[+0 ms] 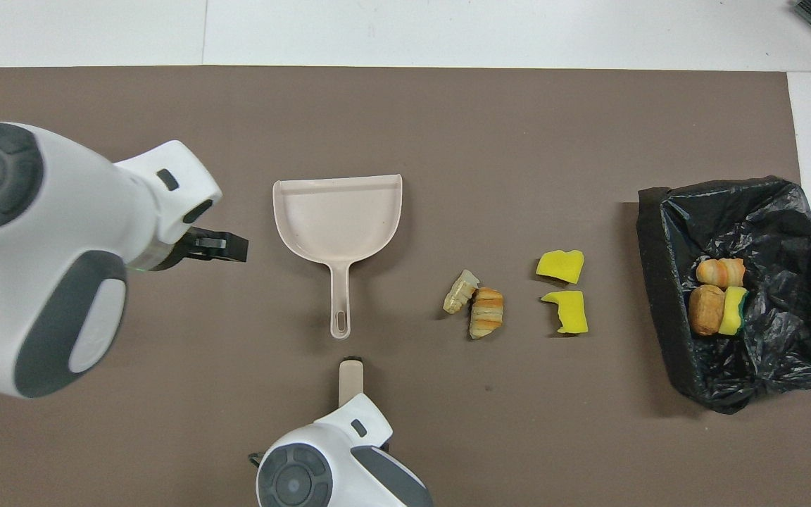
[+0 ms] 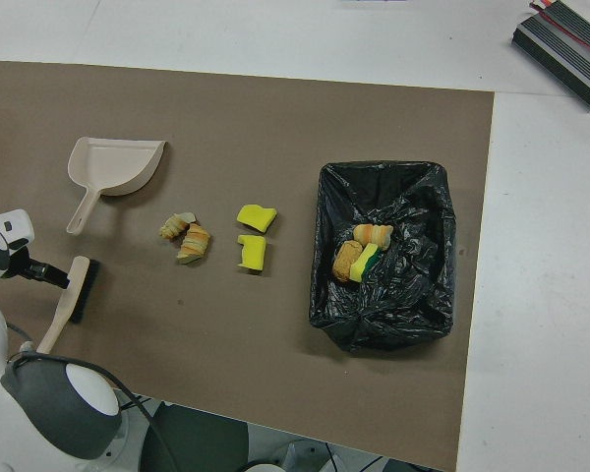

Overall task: Sweep and dump trash in bin
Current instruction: 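Grasp the dustpan handle with the left gripper while the right gripper grasps the brush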

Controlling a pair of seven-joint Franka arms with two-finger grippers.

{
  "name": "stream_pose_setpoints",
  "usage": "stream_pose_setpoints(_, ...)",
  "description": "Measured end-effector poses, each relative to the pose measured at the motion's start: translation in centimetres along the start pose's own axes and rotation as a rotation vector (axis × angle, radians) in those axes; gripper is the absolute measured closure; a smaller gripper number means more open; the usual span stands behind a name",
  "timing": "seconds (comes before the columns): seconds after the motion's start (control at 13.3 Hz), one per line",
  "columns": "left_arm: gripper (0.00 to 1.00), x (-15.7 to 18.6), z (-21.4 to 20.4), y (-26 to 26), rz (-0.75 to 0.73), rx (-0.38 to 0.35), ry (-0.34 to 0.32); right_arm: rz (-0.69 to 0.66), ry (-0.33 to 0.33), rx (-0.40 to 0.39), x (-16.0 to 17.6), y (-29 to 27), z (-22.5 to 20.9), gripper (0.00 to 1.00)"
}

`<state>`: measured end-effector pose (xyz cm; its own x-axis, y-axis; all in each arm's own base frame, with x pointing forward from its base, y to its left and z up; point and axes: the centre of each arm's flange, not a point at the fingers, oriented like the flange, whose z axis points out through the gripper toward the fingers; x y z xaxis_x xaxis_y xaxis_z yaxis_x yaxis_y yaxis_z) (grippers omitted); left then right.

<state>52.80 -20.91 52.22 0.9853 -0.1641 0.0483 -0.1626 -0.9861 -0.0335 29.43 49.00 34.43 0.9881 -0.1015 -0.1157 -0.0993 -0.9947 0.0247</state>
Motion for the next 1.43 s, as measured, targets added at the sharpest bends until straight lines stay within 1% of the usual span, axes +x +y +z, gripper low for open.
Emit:
stream_pose_setpoints(0.08, 0.00, -0.1, 1.6, 1.9, -0.011, -0.005, -0.006, -0.003, -0.003, -0.010, -1.7, 0.6, 0.3, 0.04)
stream_pose_setpoints(0.15, 0.00, -0.3, 2.8, 3.5, -0.016, -0.010, -0.013, -0.006, -0.011, -0.015, -3.0, 1.0, 0.4, 0.04)
stream_pose_setpoints(0.23, 0.00, -0.7, 4.0, 5.2, -0.014, -0.016, -0.016, -0.010, -0.019, -0.016, -4.0, 1.3, 0.4, 0.11)
stream_pose_setpoints(0.3, 0.00, -1.1, 5.6, 7.2, -0.011, -0.025, -0.016, -0.015, -0.020, -0.019, -4.7, 1.7, 0.5, 0.23)
stream_pose_setpoints(0.38, 0.00, -1.6, 7.4, 8.9, -0.007, -0.028, -0.013, -0.016, -0.020, -0.022, -5.0, 2.0, 0.6, 0.23)
stream_pose_setpoints(0.45, 0.00, -1.8, 9.2, 10.3, -0.006, -0.019, -0.010, -0.015, -0.019, -0.021, -5.0, 2.1, 0.7, 0.31)
stream_pose_setpoints(0.53, 0.00, -2.0, 11.3, 11.7, -0.014, -0.002, -0.008, -0.011, -0.017, -0.009, -5.0, 2.2, 0.8, 0.32)
stream_pose_setpoints(0.68, 0.00, -1.9, 14.0, 13.3, -0.039, 0.003, -0.007, -0.001, -0.019, 0.012, -5.0, 2.2, 1.1, 0.33)
stream_pose_setpoints(0.75, 0.00, -1.7, 14.8, 13.6, -0.051, -0.003, -0.008, 0.003, -0.023, 0.013, -5.0, 2.3, 1.2, 0.33)
stream_pose_setpoints(0.9, 0.00, -1.4, 15.4, 13.7, -0.078, -0.020, 0.006, 0.004, -0.023, 0.015, -5.0, 2.3, 1.2, 0.51)
stream_pose_setpoints(0.98, 0.00, -1.3, 15.5, 13.8, -0.085, -0.026, 0.013, 0.004, -0.022, 0.017, -5.0, 2.2, 1.2, 0.52)
stream_pose_setpoints(1.05, 0.00, -1.3, 15.5, 13.8, -0.089, -0.028, 0.015, 0.004, -0.021, 0.020, -5.0, 2.2, 1.2, 0.56)
stream_pose_setpoints(1.13, 0.01, -1.3, 15.5, 13.8, -0.091, -0.028, 0.015, 0.003, -0.018, 0.025, -4.9, 2.2, 1.1, 0.69)
stream_pose_setpoints(1.2, 0.07, -1.3, 15.5, 13.8, -0.091, -0.027, 0.014, 0.004, -0.018, 0.027, -4.9, 2.1, 1.1, 0.74)
stream_pose_setpoints(1.28, 0.07, -1.4, 15.7, 13.8, -0.091, -0.025, 0.011, 0.005, -0.017, 0.029, -4.8, 2.1, 1.0, 0.74)
stream_pose_setpoints(1.43, 0.12, -1.7, 16.2, 13.7, -0.090, -0.021, 0.002, 0.013, -0.022, 0.019, -4.5, 2.4, 0.9, 0.74)
